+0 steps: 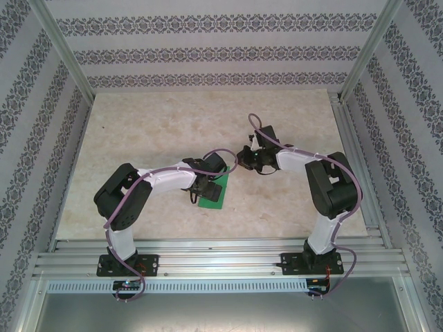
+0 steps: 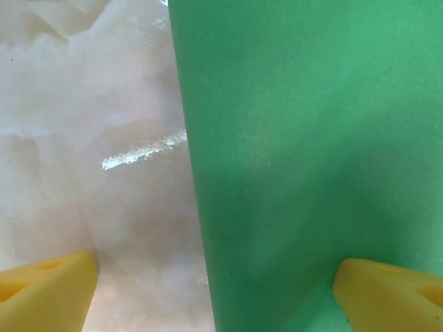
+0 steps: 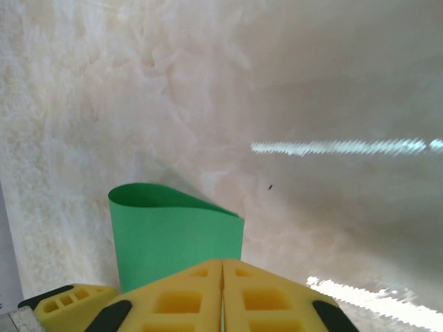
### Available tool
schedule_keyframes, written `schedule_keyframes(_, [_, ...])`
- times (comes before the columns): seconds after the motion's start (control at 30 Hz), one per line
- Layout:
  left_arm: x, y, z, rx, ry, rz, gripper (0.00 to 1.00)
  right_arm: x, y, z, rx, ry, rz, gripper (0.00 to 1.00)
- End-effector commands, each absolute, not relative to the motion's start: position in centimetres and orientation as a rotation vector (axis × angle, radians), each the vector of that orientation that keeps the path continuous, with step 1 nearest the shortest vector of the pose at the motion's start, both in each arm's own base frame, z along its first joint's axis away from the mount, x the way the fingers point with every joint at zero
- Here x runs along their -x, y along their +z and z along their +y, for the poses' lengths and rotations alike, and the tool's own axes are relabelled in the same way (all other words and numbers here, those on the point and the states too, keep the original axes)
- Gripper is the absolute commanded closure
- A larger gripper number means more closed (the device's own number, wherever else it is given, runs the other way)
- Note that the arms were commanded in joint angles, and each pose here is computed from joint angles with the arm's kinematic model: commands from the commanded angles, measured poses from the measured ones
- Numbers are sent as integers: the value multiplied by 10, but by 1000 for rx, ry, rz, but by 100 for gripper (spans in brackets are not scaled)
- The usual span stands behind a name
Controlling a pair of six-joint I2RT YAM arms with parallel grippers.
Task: Fold a paper plane with a square sheet of paper (fold left side to right side)
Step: First fold in half a square sheet of paper at the center of the table, then hold the square sheet of paper at the center of the table.
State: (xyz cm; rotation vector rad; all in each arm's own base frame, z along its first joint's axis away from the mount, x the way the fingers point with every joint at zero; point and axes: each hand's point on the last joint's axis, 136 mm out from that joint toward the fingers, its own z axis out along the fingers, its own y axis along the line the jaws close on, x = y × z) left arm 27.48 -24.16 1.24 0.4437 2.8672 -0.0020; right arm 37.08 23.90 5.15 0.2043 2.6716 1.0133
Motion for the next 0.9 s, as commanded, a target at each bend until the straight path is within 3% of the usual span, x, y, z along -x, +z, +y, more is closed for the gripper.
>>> schedule_keyframes(0.0, [-242,-29,-221,-510,143,2998,8,-362,50,259,-165,1089,2672,94])
schedule_keyframes(0.4, [-243,-27,-221,-514,149,2995,8,-343,23,294,-169,1133,2731,97])
schedule_keyframes(0.87, [-246,-18,-228,-509,99,2980,8,-324,-17,282,-160,962,2869,99])
